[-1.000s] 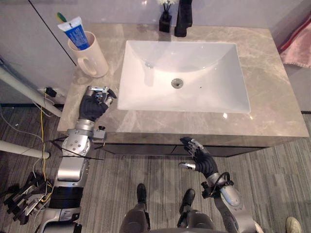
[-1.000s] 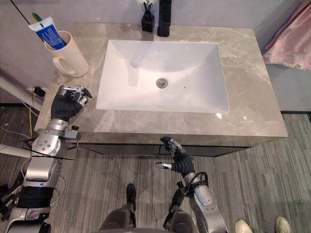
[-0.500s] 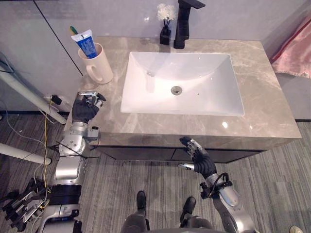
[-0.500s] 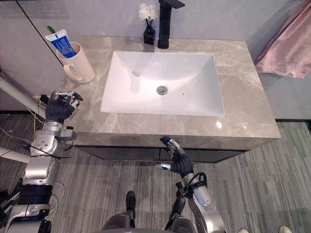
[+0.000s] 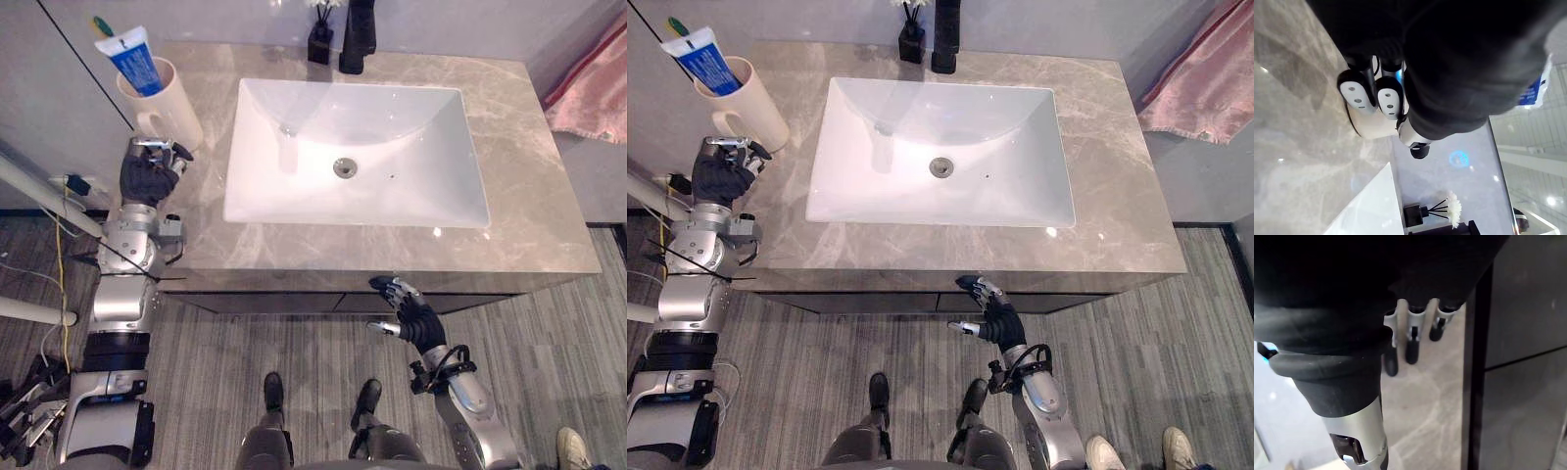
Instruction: Organize washtable
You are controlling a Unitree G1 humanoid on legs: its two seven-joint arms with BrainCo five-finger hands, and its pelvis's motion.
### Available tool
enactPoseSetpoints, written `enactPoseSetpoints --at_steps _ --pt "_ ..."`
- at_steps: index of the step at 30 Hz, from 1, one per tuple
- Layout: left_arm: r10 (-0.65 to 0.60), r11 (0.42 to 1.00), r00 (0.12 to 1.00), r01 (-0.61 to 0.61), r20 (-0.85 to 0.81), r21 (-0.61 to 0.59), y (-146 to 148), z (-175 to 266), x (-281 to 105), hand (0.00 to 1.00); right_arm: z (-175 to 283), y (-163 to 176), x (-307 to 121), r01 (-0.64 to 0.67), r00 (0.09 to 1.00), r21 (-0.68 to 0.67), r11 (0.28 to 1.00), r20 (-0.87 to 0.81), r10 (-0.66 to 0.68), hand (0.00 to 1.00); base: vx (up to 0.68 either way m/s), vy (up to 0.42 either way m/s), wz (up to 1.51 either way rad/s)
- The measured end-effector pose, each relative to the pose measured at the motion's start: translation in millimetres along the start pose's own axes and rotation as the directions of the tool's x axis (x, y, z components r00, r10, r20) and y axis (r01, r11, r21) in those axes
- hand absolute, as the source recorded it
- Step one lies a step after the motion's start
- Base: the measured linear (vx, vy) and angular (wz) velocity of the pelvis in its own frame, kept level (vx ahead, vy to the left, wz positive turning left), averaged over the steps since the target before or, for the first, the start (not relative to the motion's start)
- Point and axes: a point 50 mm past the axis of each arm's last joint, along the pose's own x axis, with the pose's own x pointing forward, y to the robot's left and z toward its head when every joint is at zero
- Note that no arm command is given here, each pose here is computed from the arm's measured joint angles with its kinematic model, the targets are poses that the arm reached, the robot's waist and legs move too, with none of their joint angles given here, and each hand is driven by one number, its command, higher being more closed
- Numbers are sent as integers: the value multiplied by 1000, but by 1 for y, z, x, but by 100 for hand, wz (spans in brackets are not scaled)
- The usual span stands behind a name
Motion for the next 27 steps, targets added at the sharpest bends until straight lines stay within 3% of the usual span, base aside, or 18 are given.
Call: enactPoseSetpoints --at_steps 27 --pt "27 999 997 -28 66 16 9 19 18 100 11 -3 0 7 998 -14 1000 58 -6 0 22 16 -2"
